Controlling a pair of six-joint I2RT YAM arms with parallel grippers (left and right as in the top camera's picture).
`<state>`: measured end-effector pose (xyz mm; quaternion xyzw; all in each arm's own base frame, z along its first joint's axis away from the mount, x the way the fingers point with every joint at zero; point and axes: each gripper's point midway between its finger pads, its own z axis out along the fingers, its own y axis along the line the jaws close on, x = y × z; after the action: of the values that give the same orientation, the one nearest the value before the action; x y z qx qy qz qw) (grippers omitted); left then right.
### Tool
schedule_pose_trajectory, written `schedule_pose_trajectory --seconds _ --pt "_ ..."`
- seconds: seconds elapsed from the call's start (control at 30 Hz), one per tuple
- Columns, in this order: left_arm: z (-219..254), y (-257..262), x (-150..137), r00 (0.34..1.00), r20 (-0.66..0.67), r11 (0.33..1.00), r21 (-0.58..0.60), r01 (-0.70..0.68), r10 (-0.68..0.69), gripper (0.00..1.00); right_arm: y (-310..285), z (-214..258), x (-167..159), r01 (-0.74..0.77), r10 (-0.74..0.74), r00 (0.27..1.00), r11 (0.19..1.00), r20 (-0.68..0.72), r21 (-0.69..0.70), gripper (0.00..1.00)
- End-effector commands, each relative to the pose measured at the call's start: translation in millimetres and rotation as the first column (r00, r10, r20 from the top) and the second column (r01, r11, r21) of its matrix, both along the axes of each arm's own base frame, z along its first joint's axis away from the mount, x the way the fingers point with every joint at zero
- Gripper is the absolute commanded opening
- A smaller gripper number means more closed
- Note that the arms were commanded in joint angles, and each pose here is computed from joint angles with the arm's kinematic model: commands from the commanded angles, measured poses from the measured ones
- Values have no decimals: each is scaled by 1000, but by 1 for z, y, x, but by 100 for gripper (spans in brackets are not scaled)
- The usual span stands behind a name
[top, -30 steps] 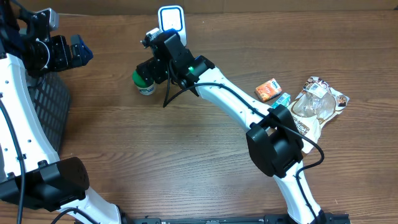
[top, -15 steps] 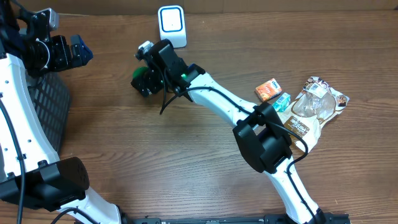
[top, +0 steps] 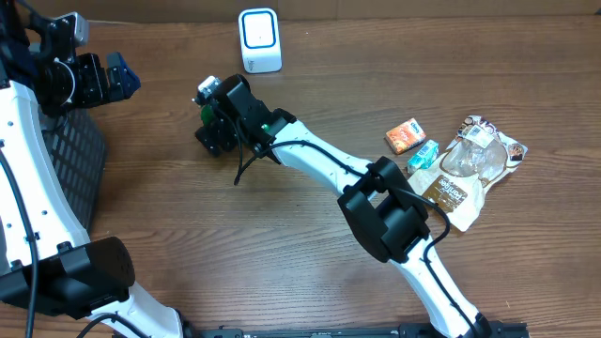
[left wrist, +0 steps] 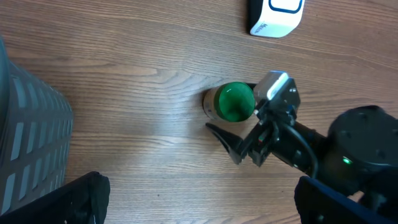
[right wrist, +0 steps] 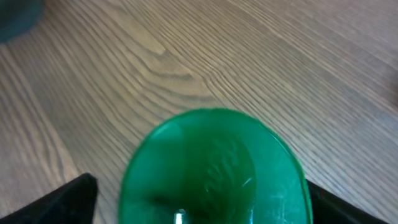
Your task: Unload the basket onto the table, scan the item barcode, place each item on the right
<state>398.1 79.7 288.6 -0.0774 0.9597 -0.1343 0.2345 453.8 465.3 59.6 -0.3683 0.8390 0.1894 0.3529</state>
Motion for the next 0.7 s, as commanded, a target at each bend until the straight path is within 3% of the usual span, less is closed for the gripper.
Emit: schedule_pose_trajectory --seconds 0.0,0.33,0.67 --pt "13 0 -3 999 39 1000 22 13 -14 100 0 -1 6 9 -9 1000 1000 17 4 84" --pt "13 0 -3 999 39 1000 22 12 -13 100 0 14 6 11 -12 1000 1000 29 20 55" --pt "13 0 -3 999 39 1000 22 12 -13 99 -29 88 -12 25 -25 1000 1000 11 1 45"
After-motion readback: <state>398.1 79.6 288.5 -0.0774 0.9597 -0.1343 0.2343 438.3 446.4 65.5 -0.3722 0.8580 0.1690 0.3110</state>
